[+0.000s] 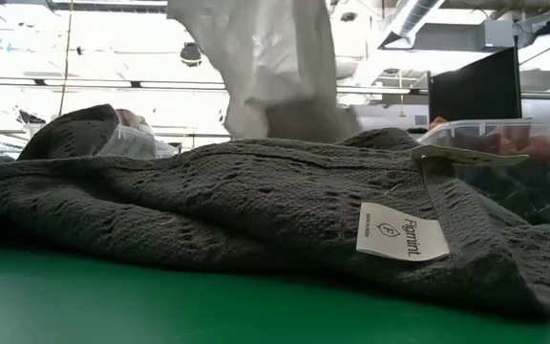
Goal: Sort towels by color in basket
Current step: Put the white towel into the left transparent bin
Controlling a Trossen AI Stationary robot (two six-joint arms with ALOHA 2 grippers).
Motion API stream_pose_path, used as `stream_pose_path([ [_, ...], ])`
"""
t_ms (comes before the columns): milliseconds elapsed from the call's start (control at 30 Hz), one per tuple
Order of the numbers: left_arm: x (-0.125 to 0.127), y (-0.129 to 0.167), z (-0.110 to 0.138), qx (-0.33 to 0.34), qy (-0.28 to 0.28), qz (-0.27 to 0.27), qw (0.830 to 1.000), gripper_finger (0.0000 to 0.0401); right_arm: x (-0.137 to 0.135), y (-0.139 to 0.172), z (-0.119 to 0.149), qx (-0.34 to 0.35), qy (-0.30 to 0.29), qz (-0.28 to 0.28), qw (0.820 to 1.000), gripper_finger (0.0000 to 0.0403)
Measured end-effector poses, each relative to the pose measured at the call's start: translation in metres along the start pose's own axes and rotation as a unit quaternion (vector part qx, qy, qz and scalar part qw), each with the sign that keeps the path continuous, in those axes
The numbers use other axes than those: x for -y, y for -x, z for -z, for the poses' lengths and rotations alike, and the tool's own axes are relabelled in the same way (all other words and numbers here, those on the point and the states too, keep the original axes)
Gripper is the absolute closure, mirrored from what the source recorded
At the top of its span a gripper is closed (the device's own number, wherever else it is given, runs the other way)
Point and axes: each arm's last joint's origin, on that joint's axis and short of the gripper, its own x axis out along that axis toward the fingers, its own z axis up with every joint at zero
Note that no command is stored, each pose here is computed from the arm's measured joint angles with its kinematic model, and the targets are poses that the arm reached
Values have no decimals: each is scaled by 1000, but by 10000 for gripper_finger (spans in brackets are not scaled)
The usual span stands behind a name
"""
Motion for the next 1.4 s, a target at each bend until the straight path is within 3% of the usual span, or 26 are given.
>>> stream_pose_path([
  [200, -3, -32, 29, -19, 26, 39, 999, 76, -5, -20, 9, 65, -46, -21, 997, 386],
  [400, -1, -43, 47, -44, 40, 49, 997, 94, -7, -10, -15, 160, -44, -36, 985, 386],
  [533, -6, -43, 44, -37, 29, 26, 999, 173, -9, 2, -32, 194, -39, -42, 979, 385],
  [733, -25, -48, 42, -34, 46, -2, 998, 370, -12, 9, -38, 200, -50, -50, 977, 368],
  [800, -32, -49, 40, -28, 64, -10, 997, 389, -13, 7, -34, 179, -63, -51, 981, 356],
  [967, -48, -40, 8, 31, 109, 12, 994, 398, -12, 9, -26, 102, -72, -40, 991, 306],
  [1133, -68, -16, -36, 91, 125, 3, 988, 399, -11, 25, -31, 53, -54, -26, 997, 215],
  [1267, -81, 14, -70, 123, 75, -29, 989, 400, -3, 39, -26, -25, -37, 19, 999, 141],
  [1400, -96, 50, -94, 115, 22, -109, 987, 400, 3, 49, -20, -83, -57, 70, 992, 105],
])
